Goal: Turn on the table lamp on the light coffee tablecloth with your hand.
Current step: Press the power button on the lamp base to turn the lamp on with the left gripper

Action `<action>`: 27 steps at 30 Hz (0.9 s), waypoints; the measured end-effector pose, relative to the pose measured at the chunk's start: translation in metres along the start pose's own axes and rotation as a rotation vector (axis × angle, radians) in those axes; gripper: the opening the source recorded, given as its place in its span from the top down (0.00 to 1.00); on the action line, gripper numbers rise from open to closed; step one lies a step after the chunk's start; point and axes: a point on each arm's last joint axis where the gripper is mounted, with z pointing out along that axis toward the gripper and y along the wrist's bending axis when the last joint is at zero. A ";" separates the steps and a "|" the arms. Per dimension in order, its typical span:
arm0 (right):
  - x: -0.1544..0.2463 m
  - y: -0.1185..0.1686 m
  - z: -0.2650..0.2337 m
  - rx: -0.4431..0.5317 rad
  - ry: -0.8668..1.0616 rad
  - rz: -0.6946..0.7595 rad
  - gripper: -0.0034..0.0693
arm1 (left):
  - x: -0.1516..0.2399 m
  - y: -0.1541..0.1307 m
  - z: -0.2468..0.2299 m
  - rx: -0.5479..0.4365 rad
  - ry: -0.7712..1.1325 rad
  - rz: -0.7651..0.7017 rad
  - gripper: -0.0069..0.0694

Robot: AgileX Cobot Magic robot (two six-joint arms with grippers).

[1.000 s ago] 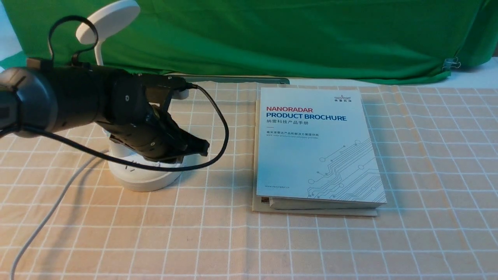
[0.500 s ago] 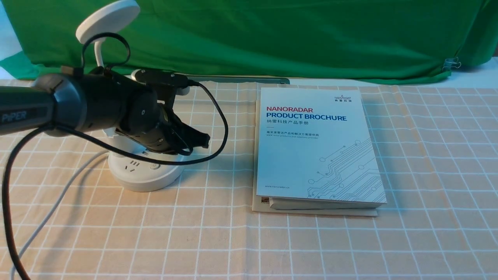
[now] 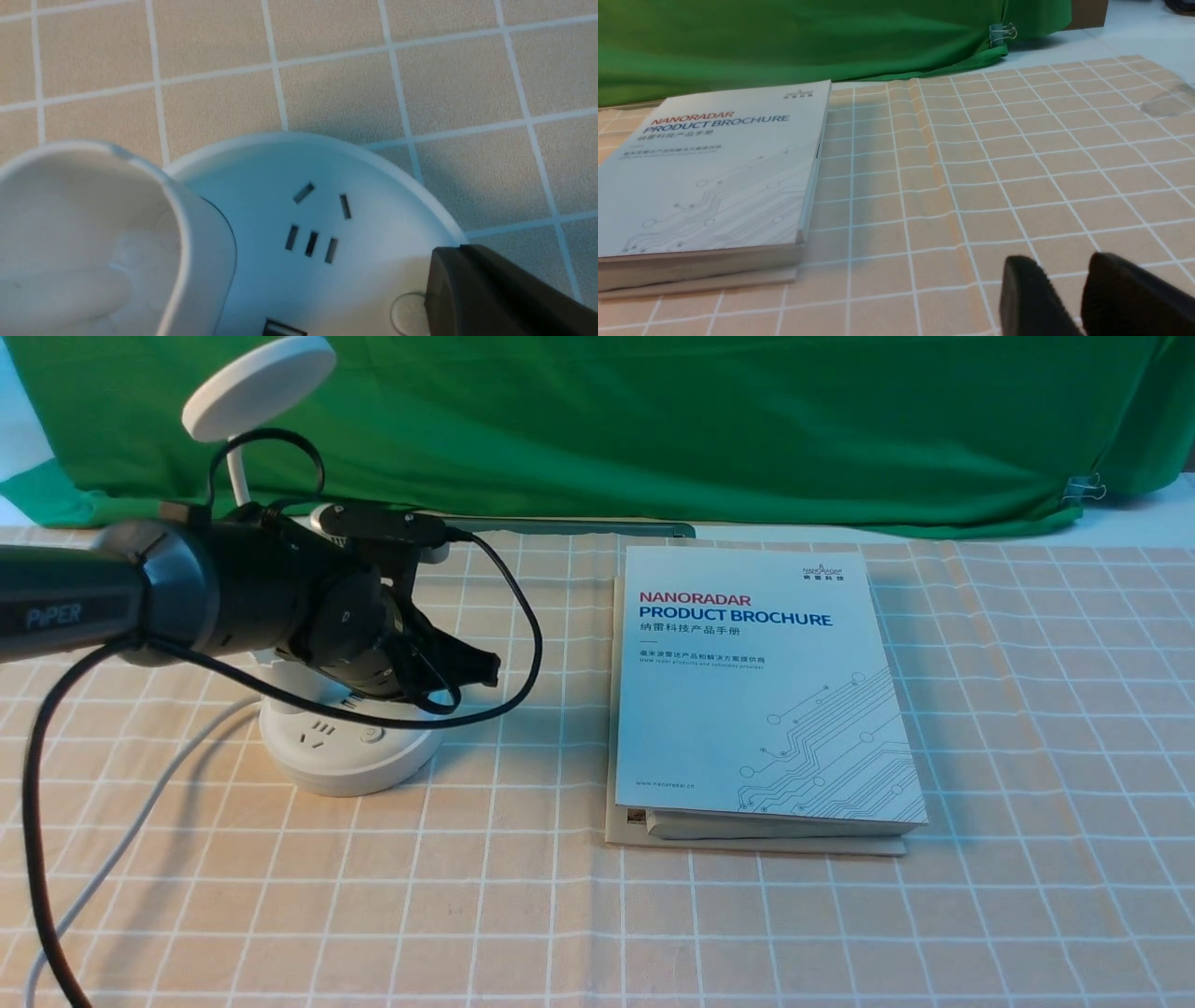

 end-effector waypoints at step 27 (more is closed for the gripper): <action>0.000 0.000 0.000 0.000 0.000 0.000 0.62 | -0.003 0.001 -0.001 -0.022 0.067 -0.021 0.91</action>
